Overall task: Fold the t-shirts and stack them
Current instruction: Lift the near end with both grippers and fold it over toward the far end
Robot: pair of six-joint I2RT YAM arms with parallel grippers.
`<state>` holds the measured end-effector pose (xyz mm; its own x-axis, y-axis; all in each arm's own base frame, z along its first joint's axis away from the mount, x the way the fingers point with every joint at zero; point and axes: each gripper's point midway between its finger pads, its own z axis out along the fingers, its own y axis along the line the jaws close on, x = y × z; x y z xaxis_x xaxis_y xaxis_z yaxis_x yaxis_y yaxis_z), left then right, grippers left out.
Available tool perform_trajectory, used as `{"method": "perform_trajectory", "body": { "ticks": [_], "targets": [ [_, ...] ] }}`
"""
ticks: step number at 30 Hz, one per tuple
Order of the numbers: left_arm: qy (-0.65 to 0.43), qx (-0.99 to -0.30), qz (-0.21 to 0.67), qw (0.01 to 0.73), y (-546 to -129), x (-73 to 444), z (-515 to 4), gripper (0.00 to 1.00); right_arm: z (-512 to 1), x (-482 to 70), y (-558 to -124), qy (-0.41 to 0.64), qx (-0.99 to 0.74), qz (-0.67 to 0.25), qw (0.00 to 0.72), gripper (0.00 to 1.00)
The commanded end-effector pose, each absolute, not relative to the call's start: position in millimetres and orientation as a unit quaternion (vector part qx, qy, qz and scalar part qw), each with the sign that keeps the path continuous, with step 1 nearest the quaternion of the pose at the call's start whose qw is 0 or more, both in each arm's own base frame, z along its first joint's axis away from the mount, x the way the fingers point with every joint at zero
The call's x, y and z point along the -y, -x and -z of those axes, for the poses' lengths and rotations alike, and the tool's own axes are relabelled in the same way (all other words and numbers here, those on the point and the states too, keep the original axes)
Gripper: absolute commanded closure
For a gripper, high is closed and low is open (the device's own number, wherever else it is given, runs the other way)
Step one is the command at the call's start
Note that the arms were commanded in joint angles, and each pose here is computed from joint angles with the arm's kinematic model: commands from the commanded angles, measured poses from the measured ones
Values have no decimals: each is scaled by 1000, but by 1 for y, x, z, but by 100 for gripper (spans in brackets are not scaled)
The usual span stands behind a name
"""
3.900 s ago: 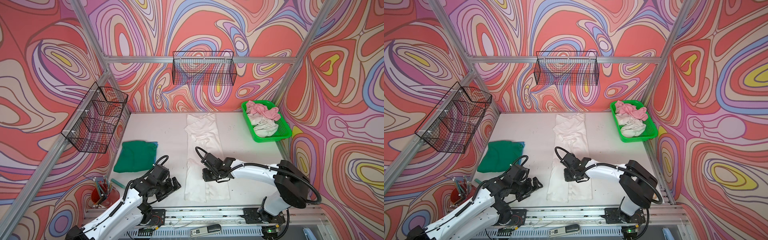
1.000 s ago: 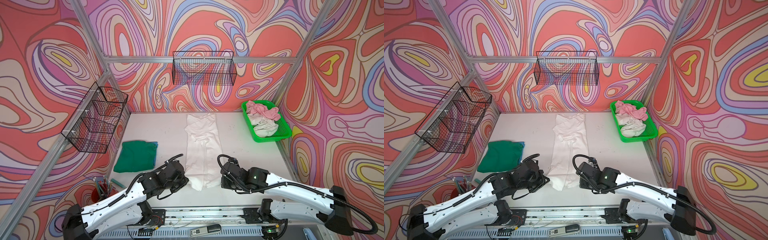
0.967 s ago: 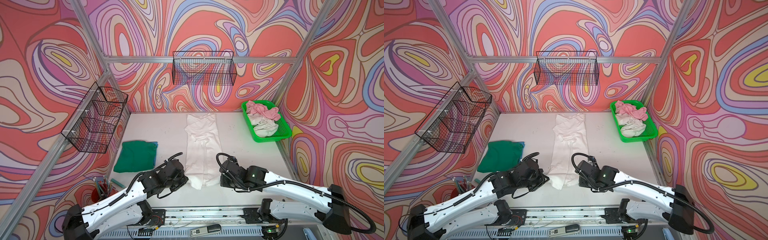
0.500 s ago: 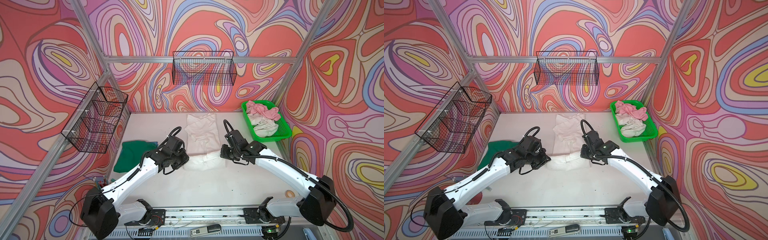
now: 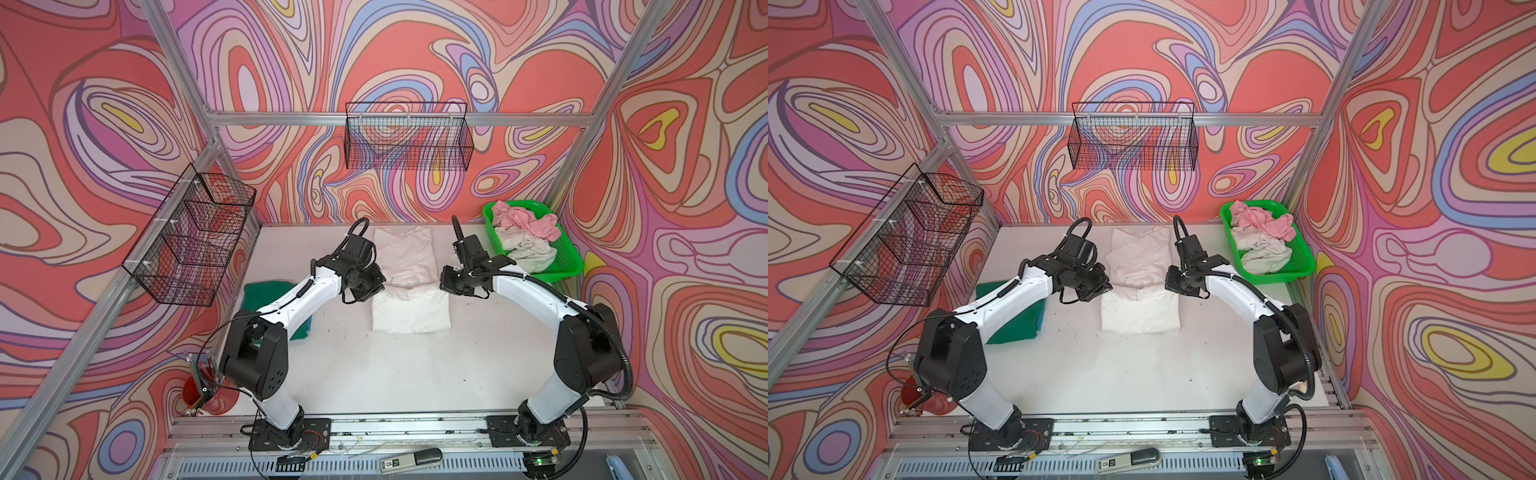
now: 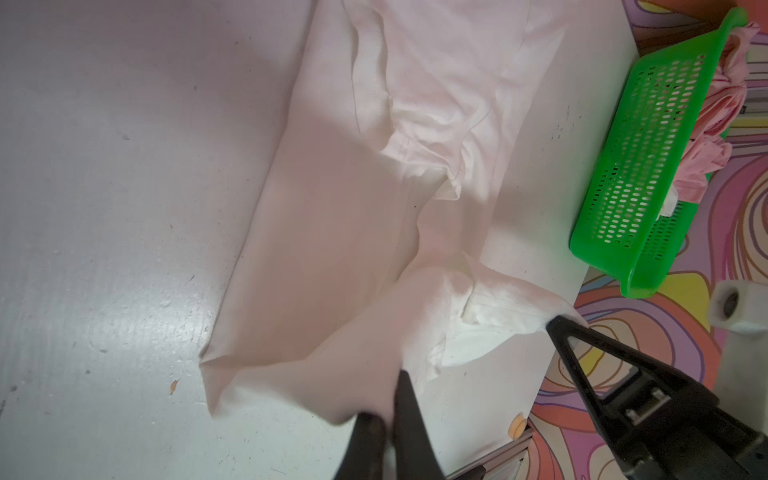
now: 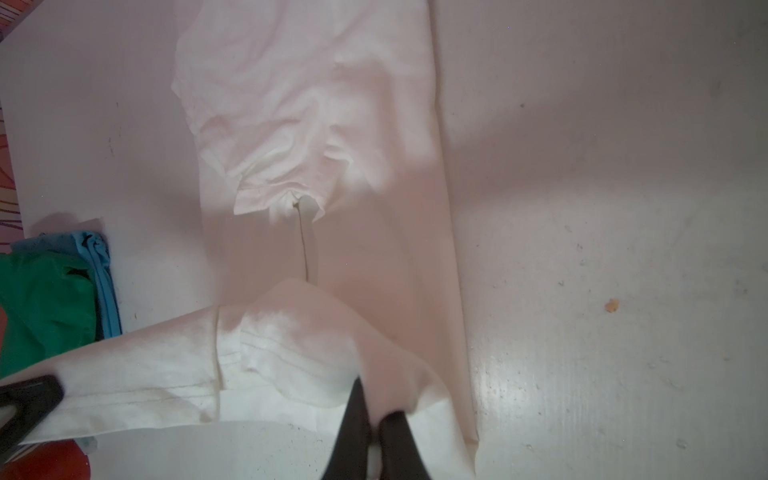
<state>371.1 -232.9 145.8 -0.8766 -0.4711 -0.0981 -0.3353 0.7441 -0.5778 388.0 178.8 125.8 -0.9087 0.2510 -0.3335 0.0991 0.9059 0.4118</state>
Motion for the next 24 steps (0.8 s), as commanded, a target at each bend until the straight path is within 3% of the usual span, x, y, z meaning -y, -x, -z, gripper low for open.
{"method": "perform_trajectory", "body": {
  "ticks": [1, 24],
  "targets": [
    [210, -934, 273, 101, -380, 232, -136, 100, -131, -185, -407, -79, -951, -221, 202, 100],
    [237, -925, 282, 88, -444, 222, -102, 100, -93, -191, -456, -88, -953, -234, 172, 100]
  ]
}}
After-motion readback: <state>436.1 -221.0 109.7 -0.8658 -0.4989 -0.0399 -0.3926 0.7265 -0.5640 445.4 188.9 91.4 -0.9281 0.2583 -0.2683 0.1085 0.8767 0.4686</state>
